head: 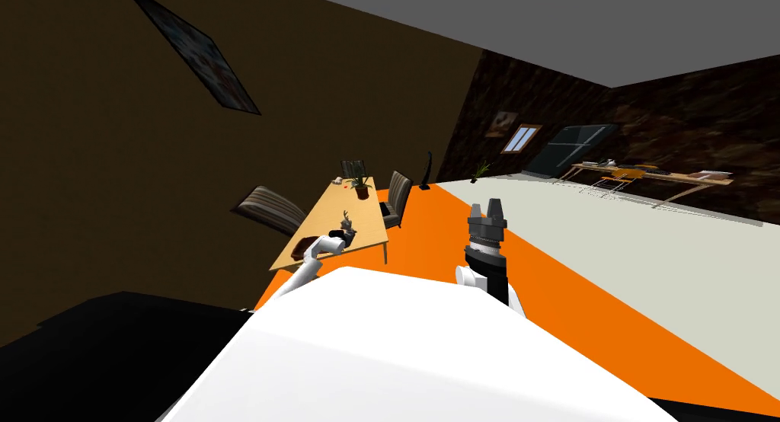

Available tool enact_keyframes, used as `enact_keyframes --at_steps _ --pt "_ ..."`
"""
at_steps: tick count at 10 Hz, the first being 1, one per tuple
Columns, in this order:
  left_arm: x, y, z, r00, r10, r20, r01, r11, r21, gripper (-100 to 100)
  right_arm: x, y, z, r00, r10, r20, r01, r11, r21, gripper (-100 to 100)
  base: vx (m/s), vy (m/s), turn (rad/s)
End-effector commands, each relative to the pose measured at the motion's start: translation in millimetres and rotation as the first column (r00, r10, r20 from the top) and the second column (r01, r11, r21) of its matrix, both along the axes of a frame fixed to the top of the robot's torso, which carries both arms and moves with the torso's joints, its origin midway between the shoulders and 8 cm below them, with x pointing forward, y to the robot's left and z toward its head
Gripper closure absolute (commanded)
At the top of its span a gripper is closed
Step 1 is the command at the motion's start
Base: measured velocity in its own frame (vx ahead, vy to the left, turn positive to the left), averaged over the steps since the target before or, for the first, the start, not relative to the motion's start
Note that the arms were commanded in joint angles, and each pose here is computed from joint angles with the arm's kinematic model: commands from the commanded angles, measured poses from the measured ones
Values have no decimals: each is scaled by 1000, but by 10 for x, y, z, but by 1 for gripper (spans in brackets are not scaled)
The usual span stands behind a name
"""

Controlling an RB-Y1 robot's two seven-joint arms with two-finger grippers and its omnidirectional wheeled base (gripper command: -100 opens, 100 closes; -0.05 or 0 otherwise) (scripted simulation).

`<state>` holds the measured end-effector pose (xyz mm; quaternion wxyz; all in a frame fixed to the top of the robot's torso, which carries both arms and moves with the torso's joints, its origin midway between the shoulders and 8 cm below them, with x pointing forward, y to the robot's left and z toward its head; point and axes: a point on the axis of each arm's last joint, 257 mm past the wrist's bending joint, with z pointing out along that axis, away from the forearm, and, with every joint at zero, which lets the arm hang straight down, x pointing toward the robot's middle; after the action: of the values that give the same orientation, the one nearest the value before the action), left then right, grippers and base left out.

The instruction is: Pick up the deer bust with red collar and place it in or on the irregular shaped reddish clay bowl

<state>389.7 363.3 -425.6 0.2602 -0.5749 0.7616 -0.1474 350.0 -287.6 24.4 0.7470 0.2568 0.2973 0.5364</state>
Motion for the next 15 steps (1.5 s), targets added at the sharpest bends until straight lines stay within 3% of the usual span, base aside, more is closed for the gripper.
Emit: enact_keyframes --at_steps 1,6,9,10,11,12,15 --pt "-25 178 -26 999 -4 -49 6 999 46 -100 0 0 0 1000 0 0 0 1000 0 0 32 7 -141" --pt "-13 726 94 991 3 -132 22 983 184 -100 0 0 0 1000 0 0 0 1000 0 0 36 10 -108" --pt "64 1066 280 989 13 -149 28 962 271 -100 0 -1 0 1000 0 0 0 1000 0 0 56 27 -83" --pt "46 1012 230 989 11 -147 27 967 254 -100 0 -1 -1 1000 0 0 0 1000 0 0 28 25 -14" --pt "47 1025 236 989 11 -147 27 966 257 0 0 -1 0 1000 0 0 0 1000 0 0 5 4 2" --pt "38 1043 159 989 16 -146 22 966 257 -100 0 -1 0 1000 0 0 0 1000 0 0 20 11 -43" --pt "20 1069 43 989 23 -145 15 966 258 -100 0 -1 0 1000 0 0 0 1000 0 0 21 22 -31"
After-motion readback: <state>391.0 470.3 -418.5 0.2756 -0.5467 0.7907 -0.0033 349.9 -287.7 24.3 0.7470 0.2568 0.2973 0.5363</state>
